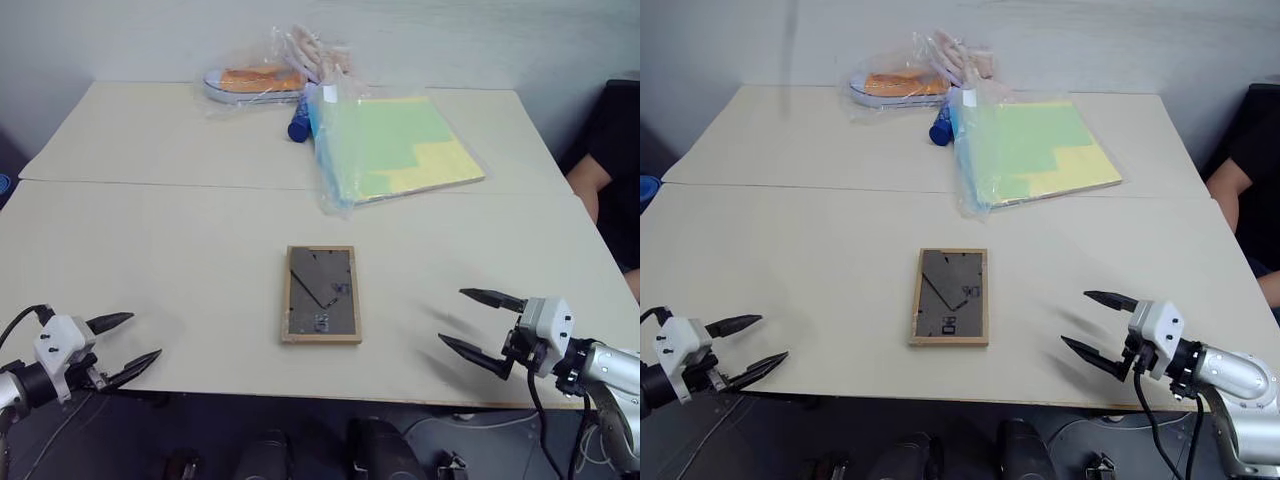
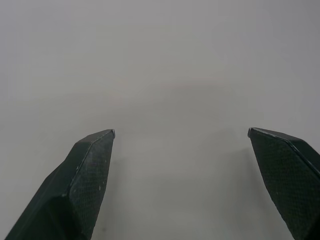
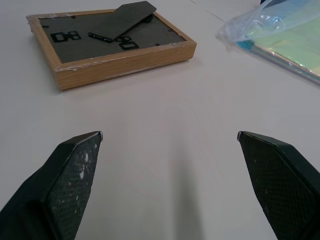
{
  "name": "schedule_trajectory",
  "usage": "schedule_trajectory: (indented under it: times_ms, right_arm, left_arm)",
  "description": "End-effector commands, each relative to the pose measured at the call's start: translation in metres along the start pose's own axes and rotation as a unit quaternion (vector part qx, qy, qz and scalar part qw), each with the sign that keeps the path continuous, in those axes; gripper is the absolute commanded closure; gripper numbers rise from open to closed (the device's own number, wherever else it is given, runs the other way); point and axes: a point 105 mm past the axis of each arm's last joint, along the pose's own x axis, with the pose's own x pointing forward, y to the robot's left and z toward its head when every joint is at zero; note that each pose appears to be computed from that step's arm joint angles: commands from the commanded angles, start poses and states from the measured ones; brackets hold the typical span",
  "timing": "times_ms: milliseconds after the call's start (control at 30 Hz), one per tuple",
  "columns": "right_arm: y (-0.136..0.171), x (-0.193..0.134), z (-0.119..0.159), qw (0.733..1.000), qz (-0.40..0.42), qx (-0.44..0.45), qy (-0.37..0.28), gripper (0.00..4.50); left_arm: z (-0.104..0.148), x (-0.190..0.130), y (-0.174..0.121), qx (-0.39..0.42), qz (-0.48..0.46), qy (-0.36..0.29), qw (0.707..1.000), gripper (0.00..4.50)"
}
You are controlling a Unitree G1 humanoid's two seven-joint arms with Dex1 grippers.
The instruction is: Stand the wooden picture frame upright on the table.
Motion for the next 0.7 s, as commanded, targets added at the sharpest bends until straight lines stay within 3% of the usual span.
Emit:
schedule_trajectory:
  times_ms: [33, 167, 233, 367, 500, 633, 667, 700]
  right_arm:
    - [-0.003, -0.001, 0.003, 1.0, 0.007, -0.013, 0.001, 0.05]
    - [-0.003, 0.001, 0.003, 1.0, 0.006, -0.011, 0.0, 0.05]
    - [0.001, 0.009, 0.009, 1.0, 0.016, -0.001, -0.013, 0.43]
    - [0.013, 0.033, 0.016, 0.998, 0.06, -0.007, -0.011, 1.62]
    - [0.011, 0.063, 0.018, 0.998, 0.053, -0.032, -0.005, 3.06]
    - [0.006, 0.088, 0.018, 0.998, 0.03, -0.06, -0.008, 4.49]
    - [0.005, 0.093, 0.016, 0.998, 0.026, -0.065, -0.001, 4.5]
    - [0.005, 0.096, 0.014, 0.997, 0.026, -0.069, 0.002, 4.5]
  left_arm:
    - [0.009, -0.003, 0.0, 0.011, 0.009, -0.016, 1.0, 0.0]
    - [0.022, 0.003, -0.007, -0.027, -0.006, -0.044, 0.999, 0.0]
    - [0.034, 0.011, -0.014, -0.031, -0.022, -0.06, 0.997, 0.4]
    - [0.059, 0.044, -0.028, -0.01, -0.052, -0.066, 0.996, 1.48]
    - [0.087, 0.086, -0.04, 0.005, -0.086, -0.082, 0.993, 2.78]
    - [0.09, 0.125, -0.04, 0.0, -0.082, -0.063, 0.995, 4.17]
    - [0.093, 0.134, -0.044, 0.002, -0.094, -0.067, 0.993, 4.46]
    - [0.094, 0.14, -0.048, 0.001, -0.103, -0.068, 0.992, 4.46]
